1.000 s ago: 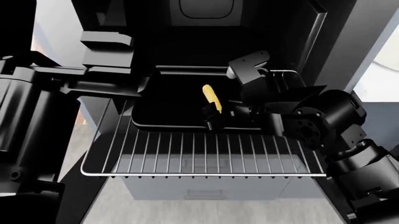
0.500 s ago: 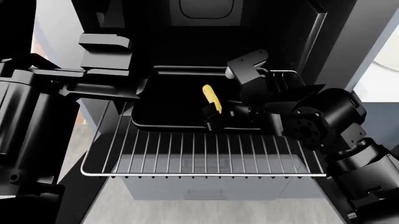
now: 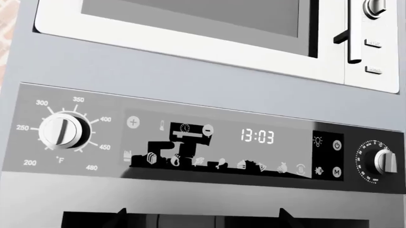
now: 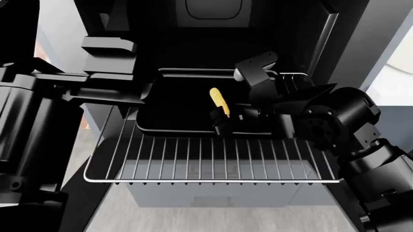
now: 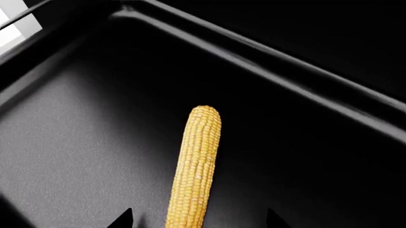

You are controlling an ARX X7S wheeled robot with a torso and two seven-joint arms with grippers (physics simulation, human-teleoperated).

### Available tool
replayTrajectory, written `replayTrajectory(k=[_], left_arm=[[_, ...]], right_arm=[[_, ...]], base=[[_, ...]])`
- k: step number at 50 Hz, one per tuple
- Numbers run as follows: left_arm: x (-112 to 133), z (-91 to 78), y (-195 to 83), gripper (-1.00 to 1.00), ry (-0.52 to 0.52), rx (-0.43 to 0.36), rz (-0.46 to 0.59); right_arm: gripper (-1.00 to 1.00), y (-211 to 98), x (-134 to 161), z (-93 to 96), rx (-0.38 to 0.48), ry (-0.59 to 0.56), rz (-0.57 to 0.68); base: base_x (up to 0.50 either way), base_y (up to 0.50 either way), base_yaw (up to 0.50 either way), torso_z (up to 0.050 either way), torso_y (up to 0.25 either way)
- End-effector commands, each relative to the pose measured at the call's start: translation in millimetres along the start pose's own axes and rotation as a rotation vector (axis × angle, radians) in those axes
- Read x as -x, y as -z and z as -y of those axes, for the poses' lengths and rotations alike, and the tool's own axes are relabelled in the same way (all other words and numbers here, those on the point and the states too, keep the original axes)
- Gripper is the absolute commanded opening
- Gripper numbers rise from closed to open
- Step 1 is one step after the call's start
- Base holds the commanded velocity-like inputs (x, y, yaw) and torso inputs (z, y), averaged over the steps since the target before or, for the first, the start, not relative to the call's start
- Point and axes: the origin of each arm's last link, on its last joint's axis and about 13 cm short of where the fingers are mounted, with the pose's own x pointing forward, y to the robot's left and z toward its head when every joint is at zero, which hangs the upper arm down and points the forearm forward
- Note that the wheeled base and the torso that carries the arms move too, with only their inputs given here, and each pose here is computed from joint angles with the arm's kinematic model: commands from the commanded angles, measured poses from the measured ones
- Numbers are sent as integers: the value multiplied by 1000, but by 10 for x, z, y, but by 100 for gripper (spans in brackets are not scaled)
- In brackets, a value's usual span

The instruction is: Pick the corn from the oven and place it on the plate on the counter.

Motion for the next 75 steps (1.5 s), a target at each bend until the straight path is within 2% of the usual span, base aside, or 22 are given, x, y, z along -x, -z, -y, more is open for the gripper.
replayTrajectory(k=[1, 2, 3, 38, 75], left_arm=[[-2, 1, 9, 100, 3, 4, -1], [-2, 1, 11, 100, 2, 4, -2], [-2, 0, 15, 100, 3, 5, -3], [8, -11, 29, 100, -8, 12, 2], [12, 9, -13, 100, 3, 12, 9]], right_arm=[[100, 29, -8, 7, -10, -3, -17], [100, 29, -8, 7, -10, -3, -17], [-100, 30, -8, 3, -9, -4, -15], [-100, 41, -11, 5, -6, -1, -7], [-100, -265, 244, 18, 28, 25, 87]], base=[[0, 0, 0, 0, 0], [0, 0, 0, 0, 0], [0, 0, 0, 0, 0], [0, 0, 0, 0, 0], [0, 0, 0, 0, 0]])
